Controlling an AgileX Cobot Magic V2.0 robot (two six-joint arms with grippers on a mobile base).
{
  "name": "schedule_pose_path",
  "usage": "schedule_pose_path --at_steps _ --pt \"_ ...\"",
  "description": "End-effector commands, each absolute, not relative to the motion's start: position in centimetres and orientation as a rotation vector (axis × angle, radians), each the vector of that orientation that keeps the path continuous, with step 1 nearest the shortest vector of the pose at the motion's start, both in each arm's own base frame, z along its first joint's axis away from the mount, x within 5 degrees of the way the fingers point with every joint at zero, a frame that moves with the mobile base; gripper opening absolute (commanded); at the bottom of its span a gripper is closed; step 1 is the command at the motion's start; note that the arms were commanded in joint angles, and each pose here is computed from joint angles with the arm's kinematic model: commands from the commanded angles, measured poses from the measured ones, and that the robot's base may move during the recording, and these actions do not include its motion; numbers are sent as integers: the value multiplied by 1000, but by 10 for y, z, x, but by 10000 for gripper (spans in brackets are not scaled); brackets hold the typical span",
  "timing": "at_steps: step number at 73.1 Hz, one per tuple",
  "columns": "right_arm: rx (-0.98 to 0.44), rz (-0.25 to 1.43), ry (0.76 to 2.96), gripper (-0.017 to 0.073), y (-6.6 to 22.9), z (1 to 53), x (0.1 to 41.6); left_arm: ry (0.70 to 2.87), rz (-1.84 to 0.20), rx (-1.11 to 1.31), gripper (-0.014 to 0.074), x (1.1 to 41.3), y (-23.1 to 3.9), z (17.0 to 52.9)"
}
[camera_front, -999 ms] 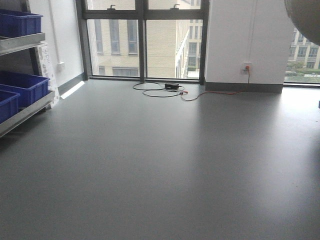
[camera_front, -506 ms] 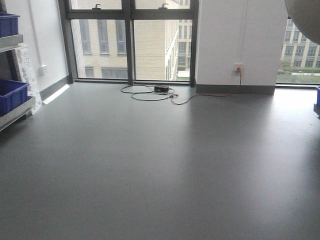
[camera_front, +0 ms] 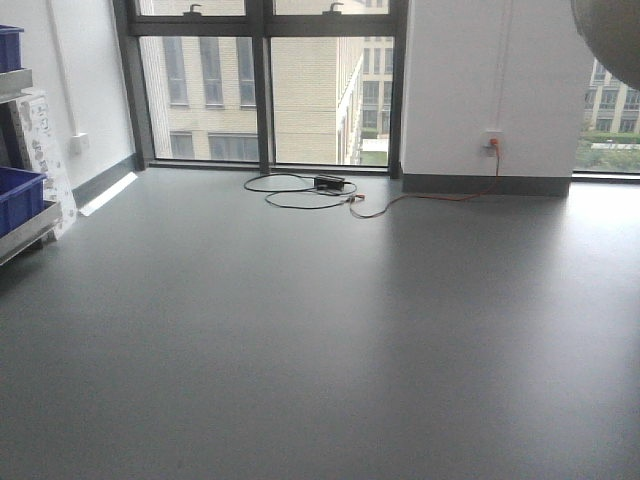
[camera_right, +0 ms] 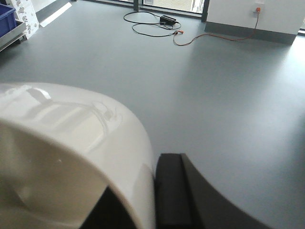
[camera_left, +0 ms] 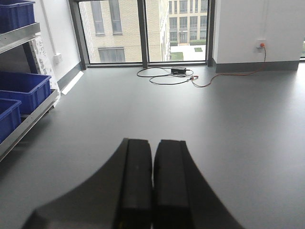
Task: Move white bin to right shelf second layer
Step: 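Drive the base forward across the open floor toward the windows, then turn the base toward the shelf with blue crates near the windows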
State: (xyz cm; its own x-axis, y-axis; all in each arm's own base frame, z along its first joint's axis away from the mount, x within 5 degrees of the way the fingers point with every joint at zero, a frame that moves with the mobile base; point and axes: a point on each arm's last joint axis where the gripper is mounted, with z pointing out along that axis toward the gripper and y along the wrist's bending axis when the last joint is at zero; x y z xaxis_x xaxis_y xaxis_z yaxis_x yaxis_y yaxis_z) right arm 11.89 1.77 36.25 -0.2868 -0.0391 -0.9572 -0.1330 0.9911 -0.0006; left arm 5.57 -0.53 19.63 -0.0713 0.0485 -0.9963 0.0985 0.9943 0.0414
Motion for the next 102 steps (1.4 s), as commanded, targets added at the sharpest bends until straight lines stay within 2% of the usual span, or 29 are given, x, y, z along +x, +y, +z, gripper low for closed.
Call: schedule_pose_path --at_steps 1,102 --pt "-121 93 1729 55 17 382 119 1580 -49 111 85 56 -6 192" --pt "-121 93 1730 55 17 382 119 1580 -49 111 85 56 -6 192"
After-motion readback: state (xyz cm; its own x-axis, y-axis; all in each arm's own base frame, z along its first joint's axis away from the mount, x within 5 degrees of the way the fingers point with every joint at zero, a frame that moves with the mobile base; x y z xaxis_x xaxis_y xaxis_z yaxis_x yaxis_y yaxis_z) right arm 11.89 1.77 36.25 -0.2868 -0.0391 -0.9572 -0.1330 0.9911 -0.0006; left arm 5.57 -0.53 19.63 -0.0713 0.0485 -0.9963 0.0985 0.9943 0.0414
